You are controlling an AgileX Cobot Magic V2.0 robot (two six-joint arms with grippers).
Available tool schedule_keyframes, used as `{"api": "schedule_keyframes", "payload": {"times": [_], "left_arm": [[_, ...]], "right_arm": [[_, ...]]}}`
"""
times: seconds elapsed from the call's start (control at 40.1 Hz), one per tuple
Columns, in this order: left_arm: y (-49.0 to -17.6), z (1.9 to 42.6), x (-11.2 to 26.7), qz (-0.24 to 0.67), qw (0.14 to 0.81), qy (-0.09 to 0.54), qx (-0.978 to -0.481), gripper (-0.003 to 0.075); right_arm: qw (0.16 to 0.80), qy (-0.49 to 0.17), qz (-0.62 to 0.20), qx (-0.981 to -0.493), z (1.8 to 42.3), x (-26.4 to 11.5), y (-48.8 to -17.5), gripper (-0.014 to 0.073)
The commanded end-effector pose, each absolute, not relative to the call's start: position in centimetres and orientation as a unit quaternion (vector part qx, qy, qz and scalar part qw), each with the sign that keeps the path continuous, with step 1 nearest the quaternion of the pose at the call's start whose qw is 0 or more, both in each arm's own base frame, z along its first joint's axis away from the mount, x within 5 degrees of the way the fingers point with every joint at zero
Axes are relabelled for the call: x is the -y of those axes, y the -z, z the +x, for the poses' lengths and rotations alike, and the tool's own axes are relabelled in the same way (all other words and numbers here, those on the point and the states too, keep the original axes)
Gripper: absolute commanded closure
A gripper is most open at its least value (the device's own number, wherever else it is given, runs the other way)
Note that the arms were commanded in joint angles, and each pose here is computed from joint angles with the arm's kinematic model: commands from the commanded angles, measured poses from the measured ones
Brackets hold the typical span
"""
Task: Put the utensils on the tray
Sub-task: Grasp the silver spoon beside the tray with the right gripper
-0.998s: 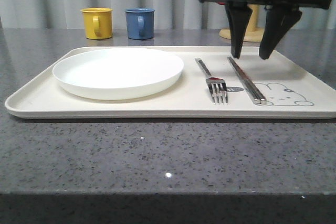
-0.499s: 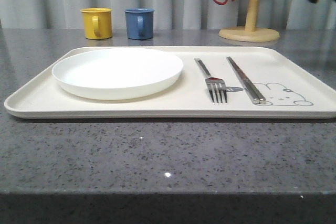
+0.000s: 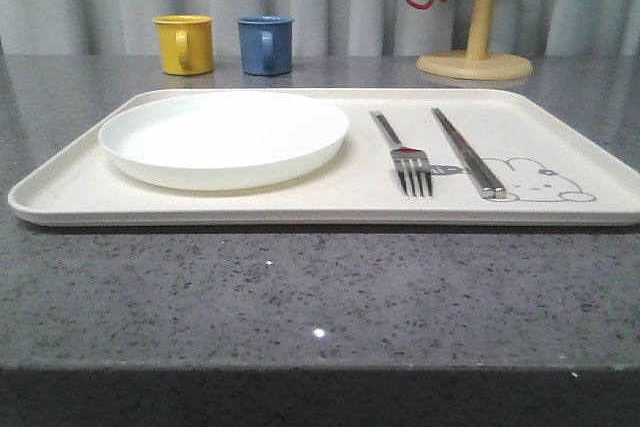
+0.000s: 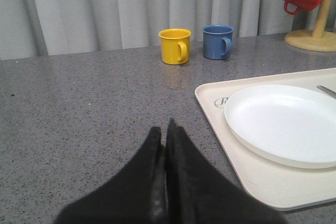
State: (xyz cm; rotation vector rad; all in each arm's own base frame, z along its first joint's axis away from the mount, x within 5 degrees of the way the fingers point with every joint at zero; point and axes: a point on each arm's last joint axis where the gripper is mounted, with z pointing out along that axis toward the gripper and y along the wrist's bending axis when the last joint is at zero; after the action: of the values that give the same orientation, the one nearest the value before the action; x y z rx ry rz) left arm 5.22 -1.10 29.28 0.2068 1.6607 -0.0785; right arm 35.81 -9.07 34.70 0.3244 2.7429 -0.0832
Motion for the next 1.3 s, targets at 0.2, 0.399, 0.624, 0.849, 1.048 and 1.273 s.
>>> {"api": "schedule_keyframes", "payload": {"times": [0.2,0.399,0.624,0.849,1.048,1.273], "left_arm": [[-30.8,5.2,1.1,0.079,0.701,0.042,-0.707,0.0738],[-30.8,5.2,1.1,0.079,0.701,0.042,-0.707,0.0738],[-30.8,5.2,1.1,0.079,0.701,0.042,-0.707,0.0738],[-30.8,5.2,1.1,0.079,0.701,0.042,-0.707,0.0738],[-30.8,5.2,1.1,0.079,0.701,0.042,-0.707,0.0738],[-30.8,5.2,1.1,0.079,0.701,0.042,-0.707,0.0738]], "right_arm": [[0.128,0.024,0.103,-0.986,36.9,9.6,-32.3,0.0223],[0.118,0.029,0.100,-0.987,37.9,10.0,-30.6,0.0223],[0.096,0.025,0.100,-0.990,38.8,10.2,-28.8,0.0223],[0.089,0.024,0.100,-0.991,38.8,10.2,-28.5,0.0223],[0.071,0.020,0.101,-0.992,38.9,10.2,-27.8,0.0225],[0.063,0.017,0.101,-0.993,38.7,10.1,-27.8,0.0417]]}}
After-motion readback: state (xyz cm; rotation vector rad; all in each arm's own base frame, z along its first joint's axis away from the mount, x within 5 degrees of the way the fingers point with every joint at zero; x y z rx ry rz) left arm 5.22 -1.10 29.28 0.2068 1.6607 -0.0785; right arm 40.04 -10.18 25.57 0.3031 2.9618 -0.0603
